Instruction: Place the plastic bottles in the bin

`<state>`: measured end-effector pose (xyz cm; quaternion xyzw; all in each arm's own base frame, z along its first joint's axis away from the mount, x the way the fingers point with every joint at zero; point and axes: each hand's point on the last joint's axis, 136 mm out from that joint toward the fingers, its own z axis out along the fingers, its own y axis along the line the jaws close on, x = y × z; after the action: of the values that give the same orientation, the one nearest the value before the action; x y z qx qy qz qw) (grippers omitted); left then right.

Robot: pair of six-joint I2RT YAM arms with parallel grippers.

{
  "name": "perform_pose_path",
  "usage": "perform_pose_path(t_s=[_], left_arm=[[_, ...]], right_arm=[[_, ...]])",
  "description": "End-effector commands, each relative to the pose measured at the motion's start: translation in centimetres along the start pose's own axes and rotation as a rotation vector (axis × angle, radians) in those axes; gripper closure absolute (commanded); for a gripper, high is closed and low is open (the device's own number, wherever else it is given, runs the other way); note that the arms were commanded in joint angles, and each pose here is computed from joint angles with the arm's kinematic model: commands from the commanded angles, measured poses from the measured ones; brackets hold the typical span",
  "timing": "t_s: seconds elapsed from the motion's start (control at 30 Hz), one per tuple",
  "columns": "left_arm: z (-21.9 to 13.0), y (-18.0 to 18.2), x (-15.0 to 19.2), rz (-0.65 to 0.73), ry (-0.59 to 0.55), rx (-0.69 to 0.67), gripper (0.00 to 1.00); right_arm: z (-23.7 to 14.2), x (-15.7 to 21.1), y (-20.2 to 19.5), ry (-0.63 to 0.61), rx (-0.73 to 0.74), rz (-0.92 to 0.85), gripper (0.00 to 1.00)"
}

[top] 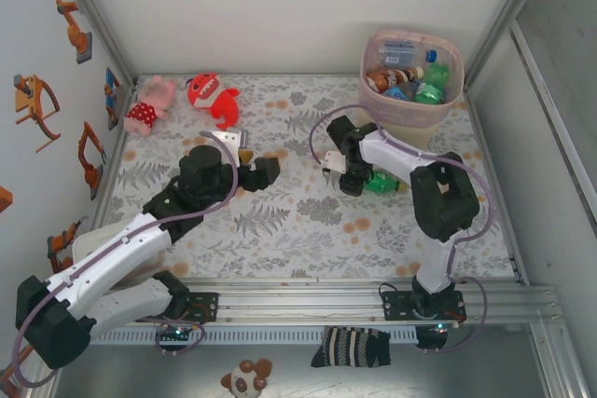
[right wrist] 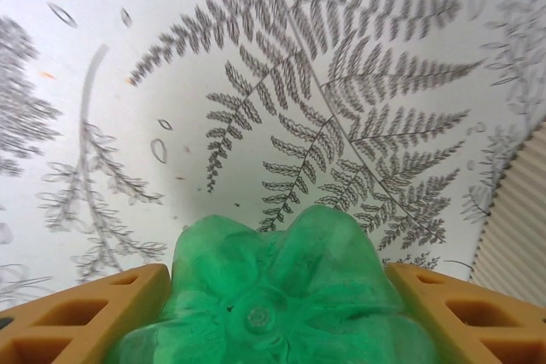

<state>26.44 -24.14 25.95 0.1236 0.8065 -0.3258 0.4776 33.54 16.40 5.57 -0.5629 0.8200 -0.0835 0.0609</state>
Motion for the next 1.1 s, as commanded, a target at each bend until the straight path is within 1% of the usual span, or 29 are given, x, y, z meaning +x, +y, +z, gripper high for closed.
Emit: perform_pose_path(t_s=[0.0, 0.2, 0.37, 0.53, 0.73, 0.83, 0.93, 1.07], left_arm=[[-0.4, 0.5, 0.0, -0.012, -0.017, -0.012, 0.17], [-0.3, 0.4, 0.0, -0.016, -0.015, -0.006, 0.17], [0.0, 0.3, -0.1, -0.018, -0.013, -0.001, 0.17], [0.3, 0.1, 0.0, -0.024, -0.010, 0.009, 0.17], [0.5, 0.1, 0.0, -0.029, -0.005, 0.011, 0.17], [0.7, 0.0, 0.0, -0.032, -0.004, 0.013, 0.17], [0.9, -0.1, 0.1, -0.033, 0.007, 0.017, 0.17], [0.9, -0.1, 0.2, -0.036, 0.010, 0.016, 0.17]], right_arm=[[-4.3, -1.6, -0.3, -0.149, -0.023, 0.105, 0.45], [-11.1, -3.5, -1.6, -0.382, -0.017, 0.253, 0.47], [-18.6, -4.8, -3.9, -0.625, 0.007, 0.406, 0.50], [-26.5, -5.1, -6.4, -0.864, 0.030, 0.551, 0.51], [-35.2, -4.0, -9.5, -1.123, 0.032, 0.712, 0.52], [-38.8, -3.1, -11.4, -1.260, 0.002, 0.820, 0.53], [-41.4, -1.5, -13.7, -1.362, -0.024, 0.952, 0.55], [-42.6, 1.3, -17.4, -1.441, -0.025, 1.155, 0.56]])
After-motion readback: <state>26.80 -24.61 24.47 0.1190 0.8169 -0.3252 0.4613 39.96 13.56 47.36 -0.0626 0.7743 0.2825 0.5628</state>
